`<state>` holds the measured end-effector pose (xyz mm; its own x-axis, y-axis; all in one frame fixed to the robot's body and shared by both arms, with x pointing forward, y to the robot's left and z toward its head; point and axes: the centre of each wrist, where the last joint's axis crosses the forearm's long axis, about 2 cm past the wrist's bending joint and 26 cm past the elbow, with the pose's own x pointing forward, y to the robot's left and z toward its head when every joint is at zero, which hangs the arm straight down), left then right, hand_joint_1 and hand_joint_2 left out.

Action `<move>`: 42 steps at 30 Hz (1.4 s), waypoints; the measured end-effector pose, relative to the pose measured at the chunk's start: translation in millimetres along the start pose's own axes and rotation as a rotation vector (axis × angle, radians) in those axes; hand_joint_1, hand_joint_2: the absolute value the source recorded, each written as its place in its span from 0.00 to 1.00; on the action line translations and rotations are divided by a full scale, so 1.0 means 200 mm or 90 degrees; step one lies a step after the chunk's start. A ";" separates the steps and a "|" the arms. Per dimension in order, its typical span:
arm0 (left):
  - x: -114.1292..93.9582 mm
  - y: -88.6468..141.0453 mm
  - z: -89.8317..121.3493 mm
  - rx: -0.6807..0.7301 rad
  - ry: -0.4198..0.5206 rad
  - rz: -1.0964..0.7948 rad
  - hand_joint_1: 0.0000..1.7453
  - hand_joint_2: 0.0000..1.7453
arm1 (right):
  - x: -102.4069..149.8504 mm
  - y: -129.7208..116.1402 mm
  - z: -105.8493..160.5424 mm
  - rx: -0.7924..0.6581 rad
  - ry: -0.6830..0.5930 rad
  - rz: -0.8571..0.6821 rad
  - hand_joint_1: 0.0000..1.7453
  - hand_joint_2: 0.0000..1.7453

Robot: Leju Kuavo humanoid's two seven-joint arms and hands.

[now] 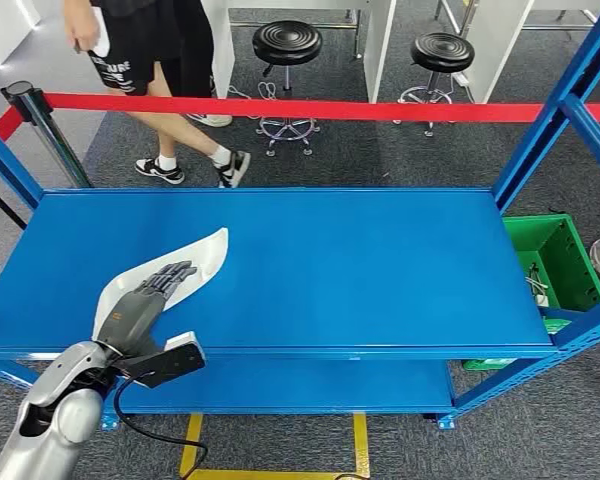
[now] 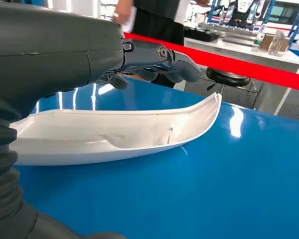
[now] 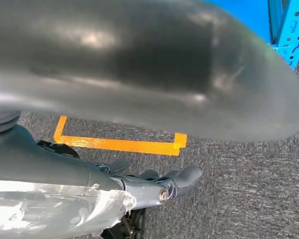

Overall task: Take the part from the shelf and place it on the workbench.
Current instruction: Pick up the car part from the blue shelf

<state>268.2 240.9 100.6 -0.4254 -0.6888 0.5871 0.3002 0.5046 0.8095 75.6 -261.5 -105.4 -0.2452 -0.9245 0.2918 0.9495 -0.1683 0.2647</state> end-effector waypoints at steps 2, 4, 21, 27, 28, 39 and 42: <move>-0.01 0.00 0.00 -0.002 0.006 0.000 0.00 1.00 | 0.00 0.00 0.00 0.000 0.000 -0.001 0.00 0.00; -0.01 0.00 0.01 0.004 0.046 -0.026 0.00 1.00 | 0.00 0.01 0.00 0.002 0.001 -0.003 0.00 0.00; -0.09 -0.06 -0.10 -0.010 0.173 -0.087 0.00 1.00 | -0.01 0.05 0.00 0.017 0.017 -0.011 0.00 0.00; -0.13 -0.07 -0.14 -0.018 0.198 -0.084 0.00 1.00 | -0.01 0.08 0.00 0.026 0.023 -0.013 0.00 0.00; -0.13 -0.07 -0.15 -0.017 0.202 -0.088 0.00 1.00 | -0.01 0.08 0.00 0.025 0.024 -0.013 0.00 0.00; -0.16 -0.05 -0.22 -0.002 0.237 -0.122 0.00 1.00 | -0.01 0.07 0.00 0.022 0.029 -0.012 0.00 0.00; -0.16 -0.05 -0.23 -0.002 0.240 -0.119 0.00 1.00 | -0.01 0.07 0.00 0.021 0.029 -0.012 0.00 0.00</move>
<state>317.8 234.7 73.7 -0.1298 -0.9108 0.3920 0.2501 0.3524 0.9018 90.2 -262.5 -102.7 -0.2532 -0.9359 0.2449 0.9375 -0.1749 0.3008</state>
